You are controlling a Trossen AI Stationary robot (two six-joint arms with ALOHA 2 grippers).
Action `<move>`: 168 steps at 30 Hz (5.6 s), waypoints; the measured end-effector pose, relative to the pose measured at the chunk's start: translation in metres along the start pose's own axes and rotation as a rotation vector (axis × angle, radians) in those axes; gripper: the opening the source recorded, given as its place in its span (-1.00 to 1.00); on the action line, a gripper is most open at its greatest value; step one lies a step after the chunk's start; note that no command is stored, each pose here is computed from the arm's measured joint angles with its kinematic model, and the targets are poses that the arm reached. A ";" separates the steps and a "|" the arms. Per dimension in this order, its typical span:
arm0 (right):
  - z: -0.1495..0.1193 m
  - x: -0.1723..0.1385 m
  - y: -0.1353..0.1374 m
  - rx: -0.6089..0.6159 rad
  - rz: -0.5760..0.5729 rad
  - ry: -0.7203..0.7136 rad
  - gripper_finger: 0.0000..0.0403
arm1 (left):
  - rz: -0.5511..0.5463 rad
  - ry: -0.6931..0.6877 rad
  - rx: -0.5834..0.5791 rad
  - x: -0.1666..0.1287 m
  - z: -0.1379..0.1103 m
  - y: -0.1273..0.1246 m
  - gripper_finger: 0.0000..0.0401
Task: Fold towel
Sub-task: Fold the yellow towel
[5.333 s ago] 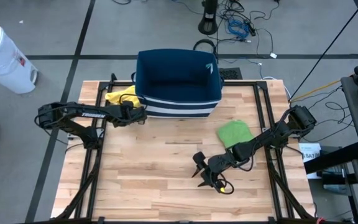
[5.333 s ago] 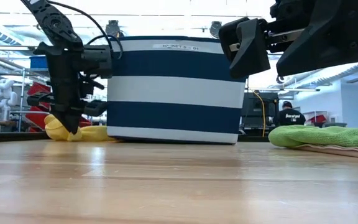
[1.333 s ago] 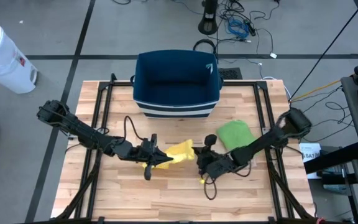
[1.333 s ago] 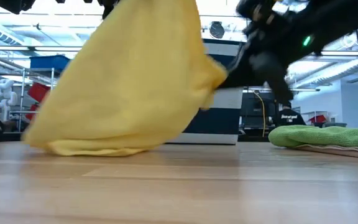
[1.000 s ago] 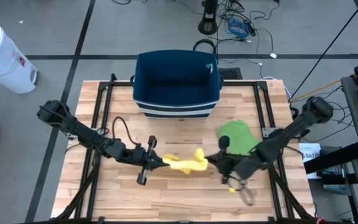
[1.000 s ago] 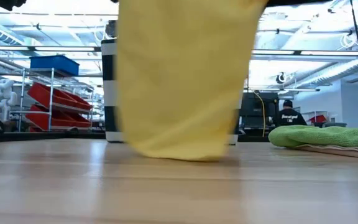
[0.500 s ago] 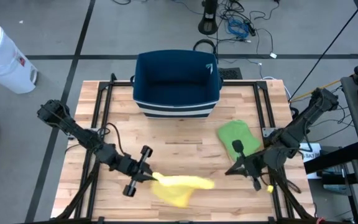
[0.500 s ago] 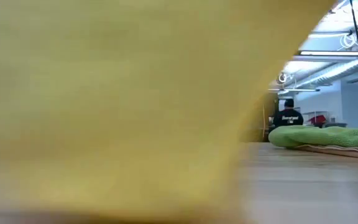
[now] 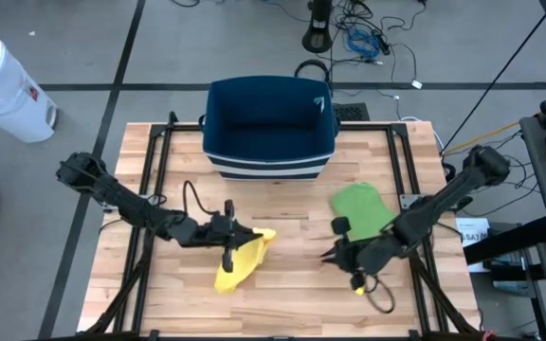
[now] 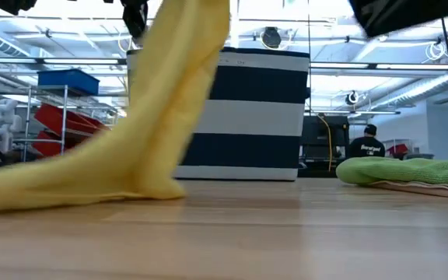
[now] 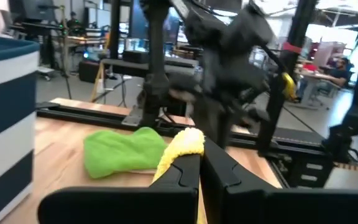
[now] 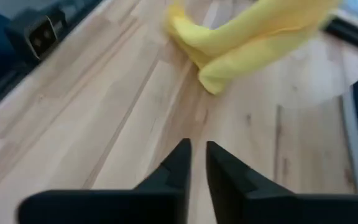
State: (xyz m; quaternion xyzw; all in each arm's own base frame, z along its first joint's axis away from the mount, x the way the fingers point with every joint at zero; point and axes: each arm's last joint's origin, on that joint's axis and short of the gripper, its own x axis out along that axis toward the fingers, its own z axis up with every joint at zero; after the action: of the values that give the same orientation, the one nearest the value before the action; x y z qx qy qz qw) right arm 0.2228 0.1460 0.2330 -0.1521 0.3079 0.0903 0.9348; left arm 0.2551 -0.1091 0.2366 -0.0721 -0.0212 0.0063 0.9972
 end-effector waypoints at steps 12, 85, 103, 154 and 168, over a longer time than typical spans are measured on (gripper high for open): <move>-0.021 0.110 0.009 0.015 -0.114 -0.048 -0.29 | 0.164 0.009 -0.087 0.011 0.000 0.031 -1.00; -0.048 0.184 -0.057 -0.005 -0.045 -0.118 -0.42 | 0.384 0.210 -0.050 0.013 -0.021 0.064 -1.00; -0.051 0.184 -0.058 0.018 -0.049 -0.095 -0.92 | 0.387 0.211 -0.064 0.013 -0.021 0.065 -1.00; 0.055 -0.061 -0.009 -0.287 0.238 -0.563 -1.00 | -0.202 -0.144 0.154 0.011 0.017 0.021 -1.00; 0.050 -0.060 0.007 -0.382 0.303 -0.543 -1.00 | -0.256 -0.230 0.207 0.001 0.023 0.000 -1.00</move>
State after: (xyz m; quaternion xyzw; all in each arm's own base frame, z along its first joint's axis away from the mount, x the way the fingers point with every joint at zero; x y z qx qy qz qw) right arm 0.2003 0.1647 0.3059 -0.2469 0.0452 0.3209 0.9133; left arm 0.2552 -0.1055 0.2588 0.0353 -0.1431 -0.1103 0.9829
